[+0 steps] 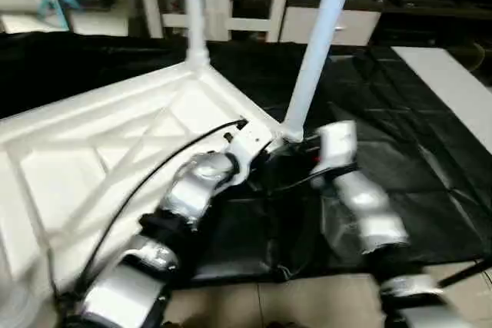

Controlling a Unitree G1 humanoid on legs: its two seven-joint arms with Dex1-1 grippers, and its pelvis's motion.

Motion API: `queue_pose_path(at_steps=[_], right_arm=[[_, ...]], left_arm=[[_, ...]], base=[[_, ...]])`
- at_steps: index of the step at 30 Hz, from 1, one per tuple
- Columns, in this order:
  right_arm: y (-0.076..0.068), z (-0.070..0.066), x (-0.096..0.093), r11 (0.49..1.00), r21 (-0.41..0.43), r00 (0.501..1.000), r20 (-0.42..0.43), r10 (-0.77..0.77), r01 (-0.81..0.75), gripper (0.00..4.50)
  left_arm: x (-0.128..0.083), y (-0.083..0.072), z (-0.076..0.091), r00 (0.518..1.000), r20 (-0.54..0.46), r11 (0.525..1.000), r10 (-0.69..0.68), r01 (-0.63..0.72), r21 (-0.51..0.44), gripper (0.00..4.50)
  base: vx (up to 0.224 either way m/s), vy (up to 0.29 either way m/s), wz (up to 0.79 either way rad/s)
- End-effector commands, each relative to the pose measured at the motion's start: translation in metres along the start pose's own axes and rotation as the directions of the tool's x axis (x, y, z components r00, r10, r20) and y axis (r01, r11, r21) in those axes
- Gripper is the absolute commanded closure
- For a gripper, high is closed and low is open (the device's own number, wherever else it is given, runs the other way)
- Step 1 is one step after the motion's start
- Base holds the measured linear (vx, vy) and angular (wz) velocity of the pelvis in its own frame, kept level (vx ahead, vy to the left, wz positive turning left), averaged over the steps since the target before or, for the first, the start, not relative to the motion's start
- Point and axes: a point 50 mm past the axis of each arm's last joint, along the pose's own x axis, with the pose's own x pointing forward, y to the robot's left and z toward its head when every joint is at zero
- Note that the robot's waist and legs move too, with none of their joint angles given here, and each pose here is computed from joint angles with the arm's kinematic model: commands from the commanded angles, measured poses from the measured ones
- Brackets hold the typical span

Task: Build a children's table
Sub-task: Rotate leg to tighten

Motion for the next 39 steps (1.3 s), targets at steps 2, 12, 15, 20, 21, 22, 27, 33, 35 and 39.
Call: queue_pose_path(at_steps=[2, 12, 15, 20, 21, 22, 27, 33, 35, 39], right_arm=[[-0.006, 0.004, -0.017, 0.981, -0.064, 0.982, -0.042, 0.183, -0.185, 0.62], [-0.017, -0.006, -0.079, 0.805, -0.023, 0.771, -0.306, 0.558, -0.592, 0.04], [-0.015, -0.008, -0.080, 0.788, -0.002, 0.748, -0.319, 0.583, -0.615, 0.04], [-0.008, -0.006, -0.077, 0.745, 0.013, 0.701, -0.327, 0.634, -0.667, 0.04], [-0.005, -0.006, -0.077, 0.726, 0.016, 0.680, -0.335, 0.652, -0.688, 0.04], [-0.005, -0.006, -0.077, 0.726, 0.016, 0.680, -0.335, 0.652, -0.688, 0.04], [-0.003, -0.007, -0.074, 0.674, -0.005, 0.624, -0.382, 0.682, -0.739, 0.04], [-0.005, -0.006, -0.067, 0.672, -0.006, 0.624, -0.376, 0.684, -0.740, 0.48], [-0.005, -0.006, -0.067, 0.672, -0.006, 0.625, -0.375, 0.685, -0.741, 0.57], [-0.005, -0.007, -0.065, 0.668, -0.002, 0.620, -0.372, 0.691, -0.744, 0.91]], left_arm=[[-0.001, -0.013, 0.000, 0.990, 0.031, 0.990, -0.138, 0.138, 0.016, 4.50], [-0.029, -0.032, -0.026, 0.880, -0.043, 0.877, -0.474, 0.476, 0.068, 4.50], [-0.037, -0.037, -0.031, 0.841, -0.064, 0.839, -0.537, 0.540, 0.057, 4.50], [-0.046, -0.040, -0.036, 0.803, -0.096, 0.802, -0.589, 0.595, 0.053, 4.50], [-0.047, -0.039, -0.038, 0.802, -0.107, 0.802, -0.588, 0.595, 0.056, 4.50], [-0.047, -0.039, -0.038, 0.802, -0.107, 0.802, -0.588, 0.595, 0.056, 4.50], [-0.050, -0.036, -0.039, 0.799, -0.129, 0.799, -0.587, 0.598, 0.065, 4.50], [-0.052, -0.035, -0.039, 0.799, -0.136, 0.800, -0.586, 0.597, 0.061, 4.50], [-0.052, -0.035, -0.039, 0.800, -0.138, 0.801, -0.584, 0.596, 0.060, 4.50], [-0.052, -0.035, -0.040, 0.799, -0.141, 0.801, -0.584, 0.596, 0.058, 4.50]], base=[[0.000, 0.000, 0.00], [0.000, 0.000, 0.00], [0.000, 0.000, 0.00], [0.000, 0.000, 0.00], [0.000, 0.000, 0.00], [0.000, 0.000, 0.00], [0.000, 0.000, 0.00], [0.000, 0.000, 0.00], [0.000, 0.000, 0.00], [0.000, 0.000, 0.00]])
